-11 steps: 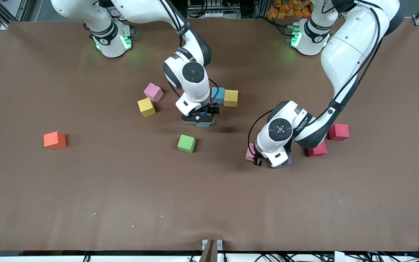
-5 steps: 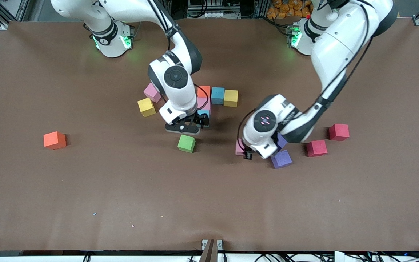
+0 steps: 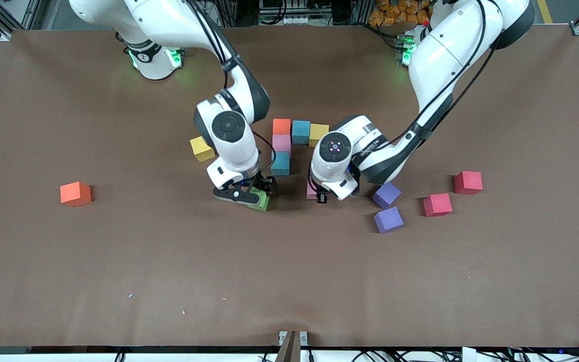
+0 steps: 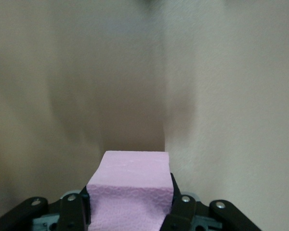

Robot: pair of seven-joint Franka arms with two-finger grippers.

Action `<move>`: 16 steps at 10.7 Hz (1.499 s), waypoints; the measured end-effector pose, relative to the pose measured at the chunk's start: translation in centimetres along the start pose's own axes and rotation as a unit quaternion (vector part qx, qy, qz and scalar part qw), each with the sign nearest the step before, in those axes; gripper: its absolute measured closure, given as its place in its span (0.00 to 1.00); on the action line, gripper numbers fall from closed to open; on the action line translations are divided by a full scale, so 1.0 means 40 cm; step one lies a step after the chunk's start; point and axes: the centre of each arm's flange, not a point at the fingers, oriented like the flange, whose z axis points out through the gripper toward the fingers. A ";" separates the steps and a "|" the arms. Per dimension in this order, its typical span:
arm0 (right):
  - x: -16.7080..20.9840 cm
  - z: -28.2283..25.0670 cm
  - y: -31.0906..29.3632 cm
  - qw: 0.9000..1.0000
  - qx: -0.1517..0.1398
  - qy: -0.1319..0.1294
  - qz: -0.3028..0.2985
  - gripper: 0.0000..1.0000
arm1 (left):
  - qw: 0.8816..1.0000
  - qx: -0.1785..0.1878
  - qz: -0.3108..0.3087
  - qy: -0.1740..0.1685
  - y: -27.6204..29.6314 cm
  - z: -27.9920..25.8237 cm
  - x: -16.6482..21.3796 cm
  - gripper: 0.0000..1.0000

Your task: Arrange 11 blocks into digit 3

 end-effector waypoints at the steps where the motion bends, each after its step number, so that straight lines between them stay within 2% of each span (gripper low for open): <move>1: 0.005 0.037 0.001 1.000 0.001 0.008 0.000 0.01 | 1.000 0.001 -0.004 0.000 -0.017 0.000 -0.016 0.44; 6: 0.021 0.107 0.017 1.000 -0.010 0.008 0.004 0.03 | 1.000 0.011 -0.001 0.007 -0.110 0.011 -0.068 0.44; 8: 0.018 0.136 0.015 1.000 -0.005 0.016 0.002 0.12 | 1.000 0.007 0.006 -0.001 -0.139 0.015 -0.095 0.44; 9: 0.014 0.148 0.014 1.000 -0.006 0.017 0.001 0.21 | 1.000 0.004 0.007 -0.004 -0.148 0.018 -0.103 0.44; 10: 0.014 0.150 0.012 1.000 -0.005 0.018 0.000 0.39 | 1.000 0.002 0.004 -0.005 -0.152 0.020 -0.106 0.44; 13: 0.015 0.149 0.011 1.000 -0.004 0.019 -0.001 0.44 | 1.000 0.002 0.002 -0.003 -0.155 0.025 -0.106 0.44; 16: 0.021 0.140 0.006 1.000 -0.001 0.022 -0.001 0.44 | 1.000 0.001 -0.001 -0.005 -0.162 0.025 -0.114 0.44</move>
